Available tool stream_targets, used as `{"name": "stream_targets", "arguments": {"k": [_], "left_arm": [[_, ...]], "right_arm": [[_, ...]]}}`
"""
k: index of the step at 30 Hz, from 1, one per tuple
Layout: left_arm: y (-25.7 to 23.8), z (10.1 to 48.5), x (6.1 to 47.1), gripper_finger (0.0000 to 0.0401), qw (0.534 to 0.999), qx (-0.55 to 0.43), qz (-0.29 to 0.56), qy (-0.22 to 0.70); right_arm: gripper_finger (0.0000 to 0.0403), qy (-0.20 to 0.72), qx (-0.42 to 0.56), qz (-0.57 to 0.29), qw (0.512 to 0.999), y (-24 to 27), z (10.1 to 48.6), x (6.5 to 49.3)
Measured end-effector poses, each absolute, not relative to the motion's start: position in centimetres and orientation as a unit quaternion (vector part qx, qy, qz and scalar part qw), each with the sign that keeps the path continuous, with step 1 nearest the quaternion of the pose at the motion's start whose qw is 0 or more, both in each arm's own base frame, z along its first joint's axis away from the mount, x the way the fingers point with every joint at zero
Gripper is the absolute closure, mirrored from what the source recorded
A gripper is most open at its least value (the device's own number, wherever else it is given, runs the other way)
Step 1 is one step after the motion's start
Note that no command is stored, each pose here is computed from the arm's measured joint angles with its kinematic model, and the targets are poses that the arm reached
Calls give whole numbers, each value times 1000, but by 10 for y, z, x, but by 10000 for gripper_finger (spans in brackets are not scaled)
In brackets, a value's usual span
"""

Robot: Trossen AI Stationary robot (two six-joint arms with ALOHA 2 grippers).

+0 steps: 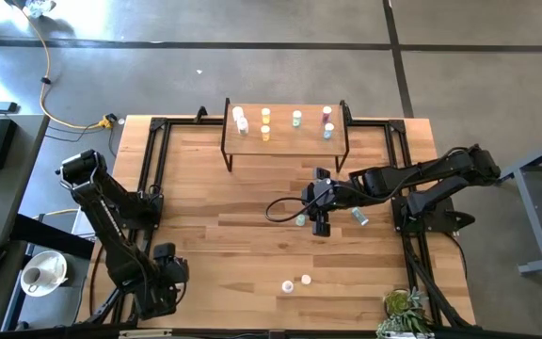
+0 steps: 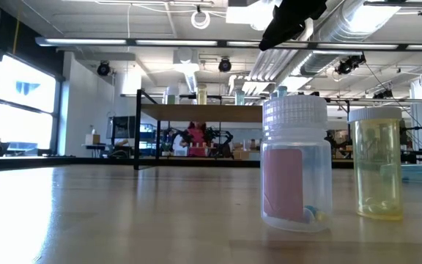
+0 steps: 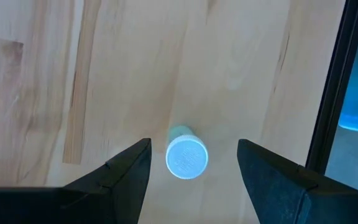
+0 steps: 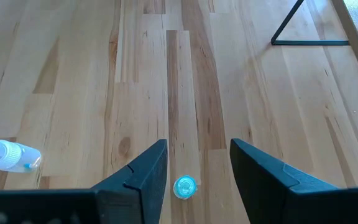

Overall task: Pick and place medicine bottles onto shelf by color
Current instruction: Put the bottom green pill bottle on the shelf aligned with the other green pill bottle

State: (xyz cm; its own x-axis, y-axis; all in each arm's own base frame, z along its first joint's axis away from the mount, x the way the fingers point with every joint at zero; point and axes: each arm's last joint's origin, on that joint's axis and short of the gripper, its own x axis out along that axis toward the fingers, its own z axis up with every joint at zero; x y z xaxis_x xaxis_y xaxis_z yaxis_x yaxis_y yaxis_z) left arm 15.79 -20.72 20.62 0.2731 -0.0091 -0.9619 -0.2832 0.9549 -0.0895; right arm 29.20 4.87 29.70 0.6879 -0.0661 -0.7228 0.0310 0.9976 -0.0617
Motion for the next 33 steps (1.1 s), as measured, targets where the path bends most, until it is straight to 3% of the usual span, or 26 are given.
{"name": "stream_targets", "arguments": {"k": [18,33], "left_arm": [[-213,177,168,175,757,-95,117,635],[-213,175,169,293,753,-76,98,646]], "right_arm": [[236,394,-22,-26,918,49,297,292],[236,394,-14,-29,919,49,297,292]]}}
